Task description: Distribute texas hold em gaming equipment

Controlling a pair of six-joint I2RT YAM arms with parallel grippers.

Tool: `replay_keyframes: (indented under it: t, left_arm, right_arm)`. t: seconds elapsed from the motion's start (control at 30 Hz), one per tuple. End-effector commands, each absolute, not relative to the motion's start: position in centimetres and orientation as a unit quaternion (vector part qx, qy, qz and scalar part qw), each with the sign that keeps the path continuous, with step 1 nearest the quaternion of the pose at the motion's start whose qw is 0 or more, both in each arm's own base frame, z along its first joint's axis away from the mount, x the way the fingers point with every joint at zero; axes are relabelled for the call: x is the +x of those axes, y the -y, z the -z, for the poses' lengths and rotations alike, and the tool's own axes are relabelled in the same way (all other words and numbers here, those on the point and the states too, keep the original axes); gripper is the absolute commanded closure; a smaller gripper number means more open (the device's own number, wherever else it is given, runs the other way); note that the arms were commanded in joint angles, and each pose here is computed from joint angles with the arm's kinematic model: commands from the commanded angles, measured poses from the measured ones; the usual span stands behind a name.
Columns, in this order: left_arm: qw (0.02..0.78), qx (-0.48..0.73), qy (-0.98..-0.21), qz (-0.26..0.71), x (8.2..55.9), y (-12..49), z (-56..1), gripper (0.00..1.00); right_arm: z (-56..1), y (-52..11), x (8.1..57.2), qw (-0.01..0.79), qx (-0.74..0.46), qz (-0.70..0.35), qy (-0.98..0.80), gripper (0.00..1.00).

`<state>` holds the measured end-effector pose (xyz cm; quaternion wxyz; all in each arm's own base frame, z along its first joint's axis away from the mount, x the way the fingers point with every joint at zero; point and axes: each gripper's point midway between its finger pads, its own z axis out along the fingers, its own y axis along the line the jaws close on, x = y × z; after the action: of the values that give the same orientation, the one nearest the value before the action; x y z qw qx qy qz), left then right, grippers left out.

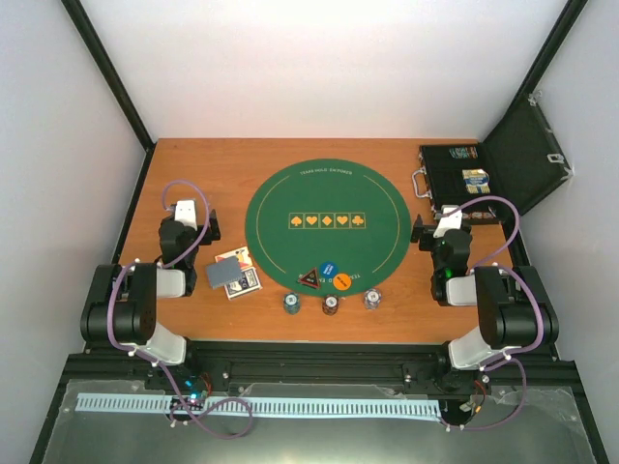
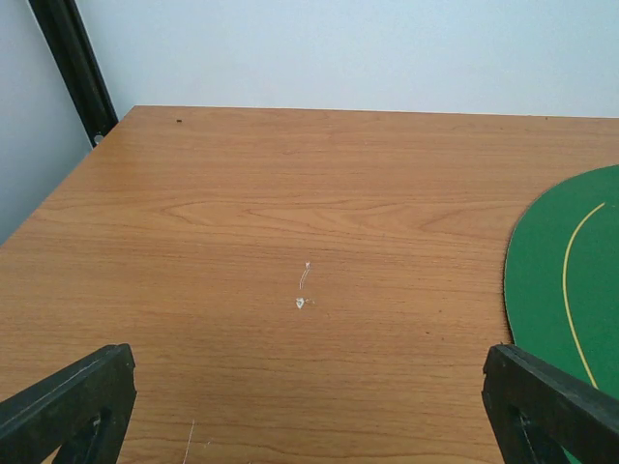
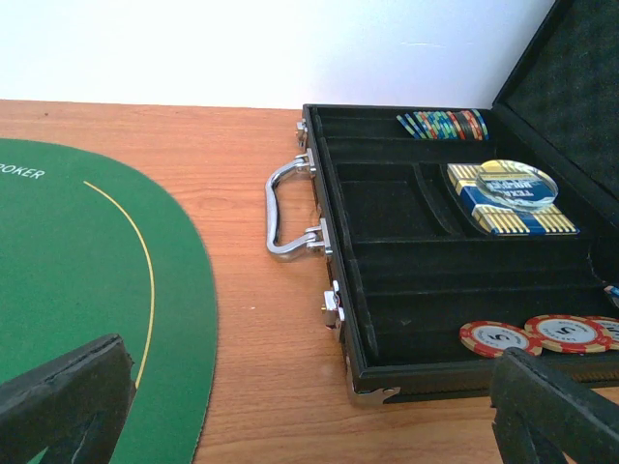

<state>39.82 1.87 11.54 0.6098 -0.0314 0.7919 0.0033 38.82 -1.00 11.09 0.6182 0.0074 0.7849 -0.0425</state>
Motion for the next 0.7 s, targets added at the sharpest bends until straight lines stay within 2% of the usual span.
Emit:
replay_keyframes:
  t: [0.0,0.43,0.57,0.67]
  left_arm:
    - [0.618,-0.035,-0.785,0.000,40.4,-1.8,-12.3,0.00]
    - [0.616,-0.030,-0.787,0.006,41.0,-1.5,-13.2,0.00]
    - [0.512,0.021,-0.858,0.025,43.3,-0.3,-13.3,0.00]
    - [0.494,0.015,-0.869,0.039,43.6,-1.7,-14.9,0.00]
  right_arm:
    - [-12.3,1.2,39.1,0.634,0.010,0.043,-0.772,0.00]
    - [-12.2,1.2,39.1,0.634,0.011,0.043,-0.772,0.00]
    - [-12.3,1.2,39.1,0.635,0.011,0.038,-0.772,0.00]
    - [-13.1,4.4,39.0,0.618,0.096,0.087,-0.775,0.00]
